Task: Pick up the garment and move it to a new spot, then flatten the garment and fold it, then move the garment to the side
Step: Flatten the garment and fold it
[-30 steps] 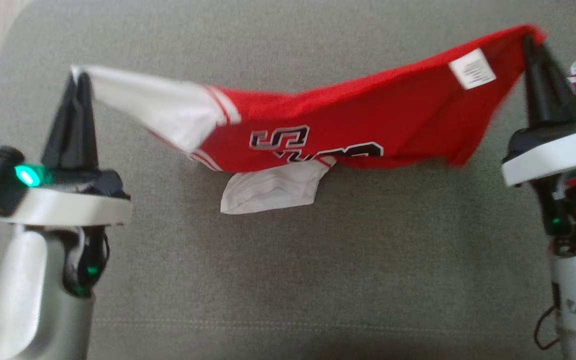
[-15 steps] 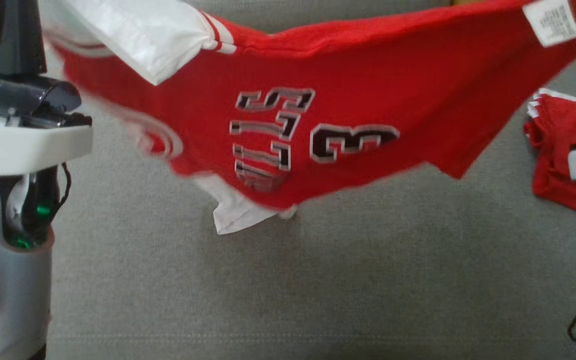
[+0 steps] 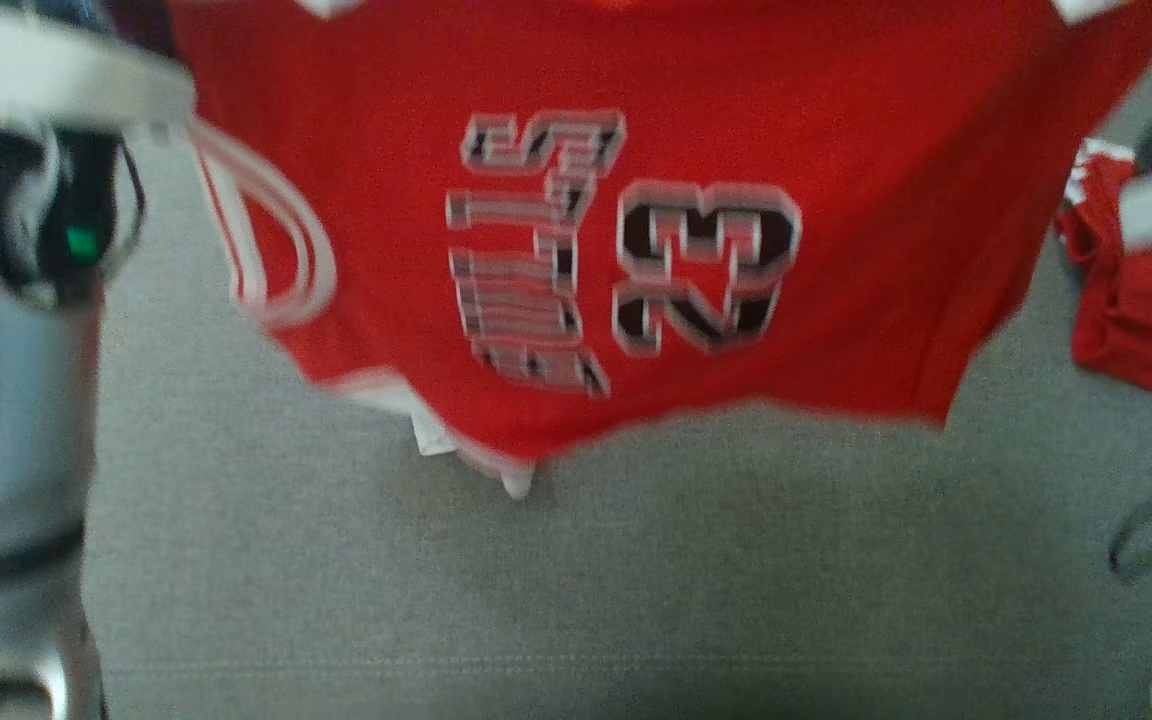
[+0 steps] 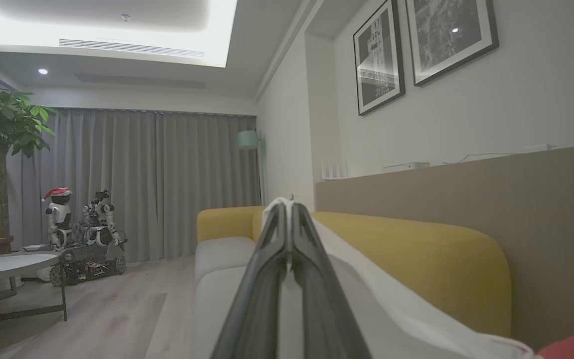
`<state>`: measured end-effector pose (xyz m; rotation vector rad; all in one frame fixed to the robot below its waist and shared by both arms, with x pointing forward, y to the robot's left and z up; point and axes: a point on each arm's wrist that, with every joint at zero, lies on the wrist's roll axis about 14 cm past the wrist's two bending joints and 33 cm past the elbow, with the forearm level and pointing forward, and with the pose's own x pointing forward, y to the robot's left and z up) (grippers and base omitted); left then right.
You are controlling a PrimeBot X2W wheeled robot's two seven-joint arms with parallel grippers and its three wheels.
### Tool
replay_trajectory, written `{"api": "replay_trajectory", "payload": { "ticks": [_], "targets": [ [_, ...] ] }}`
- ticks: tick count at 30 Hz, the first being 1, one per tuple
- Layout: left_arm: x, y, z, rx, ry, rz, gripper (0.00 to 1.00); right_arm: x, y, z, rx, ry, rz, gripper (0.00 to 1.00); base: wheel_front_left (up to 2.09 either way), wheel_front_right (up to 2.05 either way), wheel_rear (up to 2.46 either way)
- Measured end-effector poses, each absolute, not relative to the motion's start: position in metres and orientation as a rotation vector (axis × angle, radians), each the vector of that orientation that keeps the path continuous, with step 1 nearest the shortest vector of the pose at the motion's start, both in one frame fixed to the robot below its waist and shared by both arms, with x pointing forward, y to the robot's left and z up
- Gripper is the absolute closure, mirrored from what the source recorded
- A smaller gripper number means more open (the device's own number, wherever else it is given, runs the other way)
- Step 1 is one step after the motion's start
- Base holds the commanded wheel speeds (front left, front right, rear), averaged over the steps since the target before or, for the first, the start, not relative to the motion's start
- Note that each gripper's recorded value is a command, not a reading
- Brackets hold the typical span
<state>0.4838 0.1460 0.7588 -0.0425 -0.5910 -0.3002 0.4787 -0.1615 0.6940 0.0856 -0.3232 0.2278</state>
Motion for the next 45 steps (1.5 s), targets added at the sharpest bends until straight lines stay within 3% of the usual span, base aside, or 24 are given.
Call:
{"api": "replay_trajectory", "payload": {
  "ticks": [10, 17, 21, 25, 31, 36, 45],
  "targets": [
    [0.578, 0.14, 0.772, -0.006, -0.618, -0.295, 1.0, 0.574, -0.131, 0.726, 0.137, -0.414, 0.289, 1.0, 0.0, 0.0, 0.0],
    [0.609, 0.133, 0.785, -0.017, -0.605, -0.276, 1.0, 0.61, -0.132, 0.732, 0.163, -0.438, 0.251, 1.0, 0.0, 0.0, 0.0],
    [0.624, 0.127, 0.766, -0.039, -0.533, -0.273, 1.0, 0.627, -0.123, 0.711, 0.156, -0.371, 0.253, 1.0, 0.0, 0.0, 0.0],
    [0.646, 0.119, 0.689, -0.096, -0.32, -0.258, 1.0, 0.642, -0.114, 0.642, 0.155, -0.189, 0.245, 1.0, 0.0, 0.0, 0.0],
    [0.65, 0.108, 0.568, -0.151, -0.018, -0.246, 1.0, 0.649, -0.112, 0.548, 0.168, 0.049, 0.221, 1.0, 0.0, 0.0, 0.0],
    [0.635, 0.112, 0.487, -0.219, 0.175, -0.206, 1.0, 0.643, -0.106, 0.502, 0.182, 0.143, 0.234, 1.0, 0.0, 0.0, 0.0],
    [0.589, 0.11, 0.441, -0.264, 0.244, -0.221, 1.0, 0.596, -0.091, 0.456, 0.256, 0.213, 0.271, 1.0, 0.0, 0.0, 0.0]
  ]
}}
